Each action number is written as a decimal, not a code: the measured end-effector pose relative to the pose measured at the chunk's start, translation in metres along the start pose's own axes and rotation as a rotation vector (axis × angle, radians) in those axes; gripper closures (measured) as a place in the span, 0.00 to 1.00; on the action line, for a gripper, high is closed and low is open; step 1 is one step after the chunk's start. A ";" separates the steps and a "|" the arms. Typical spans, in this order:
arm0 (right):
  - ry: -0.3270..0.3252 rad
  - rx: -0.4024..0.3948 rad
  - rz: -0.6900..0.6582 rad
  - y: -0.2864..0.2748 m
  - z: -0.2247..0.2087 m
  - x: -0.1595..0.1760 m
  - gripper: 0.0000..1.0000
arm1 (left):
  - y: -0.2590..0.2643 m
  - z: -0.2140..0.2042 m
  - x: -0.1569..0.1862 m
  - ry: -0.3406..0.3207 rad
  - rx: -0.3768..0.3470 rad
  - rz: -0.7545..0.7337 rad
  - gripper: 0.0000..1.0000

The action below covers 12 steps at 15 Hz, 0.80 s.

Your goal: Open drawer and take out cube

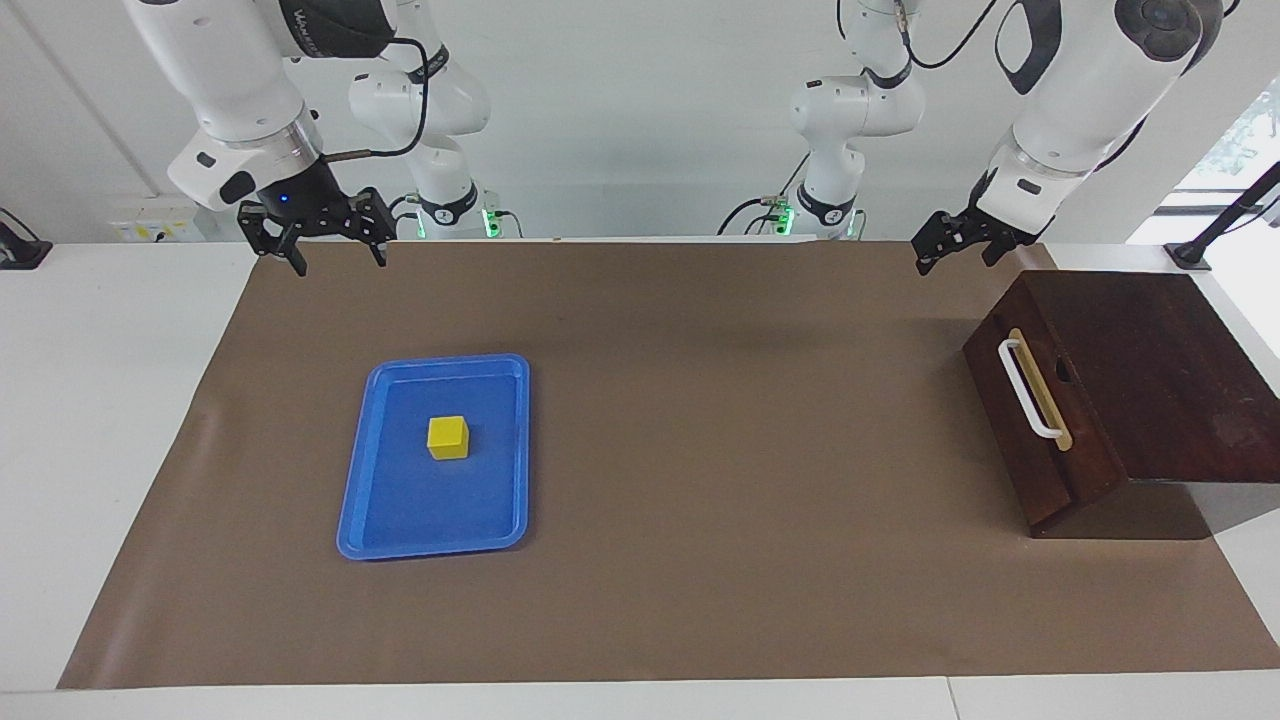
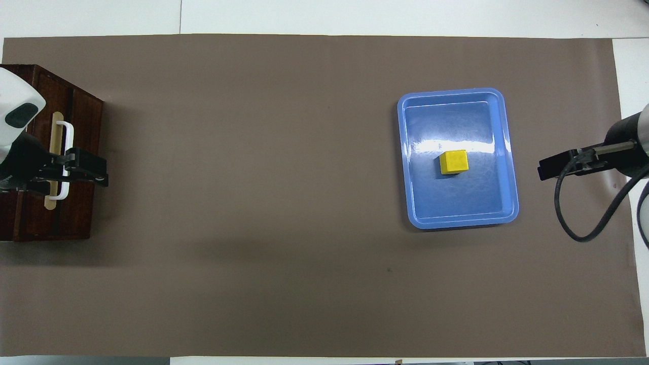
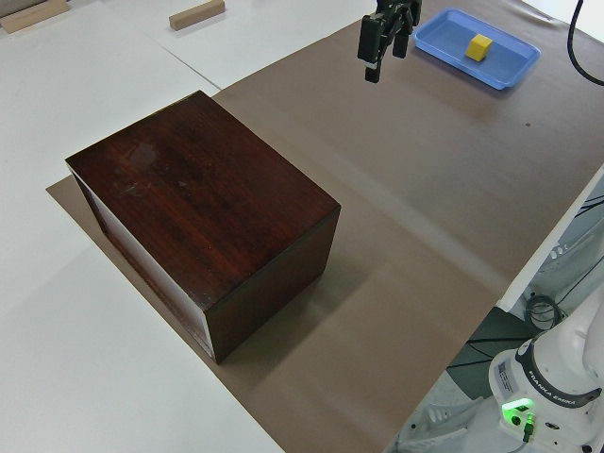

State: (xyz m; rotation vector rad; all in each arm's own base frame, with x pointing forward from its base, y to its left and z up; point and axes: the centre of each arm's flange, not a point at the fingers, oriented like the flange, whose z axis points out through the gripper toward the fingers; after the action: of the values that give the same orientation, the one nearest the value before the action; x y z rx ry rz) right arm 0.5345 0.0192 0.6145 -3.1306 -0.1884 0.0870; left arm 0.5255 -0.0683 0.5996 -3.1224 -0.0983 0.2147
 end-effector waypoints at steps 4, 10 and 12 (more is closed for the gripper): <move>-0.006 0.001 0.020 0.002 0.003 0.001 0.00 | -0.002 -0.002 0.001 0.014 -0.004 -0.005 0.00; -0.007 0.001 0.058 0.002 0.003 0.001 0.00 | -0.003 -0.004 0.003 0.031 -0.007 -0.007 0.00; -0.007 0.001 0.061 0.003 0.003 0.001 0.00 | -0.003 -0.004 0.003 0.031 -0.008 -0.007 0.00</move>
State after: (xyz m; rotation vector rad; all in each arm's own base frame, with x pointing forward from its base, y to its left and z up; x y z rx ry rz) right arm 0.5353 0.0166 0.6110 -3.1353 -0.0930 0.0980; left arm 0.5289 -0.0648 0.6030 -3.1310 -0.1096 0.1663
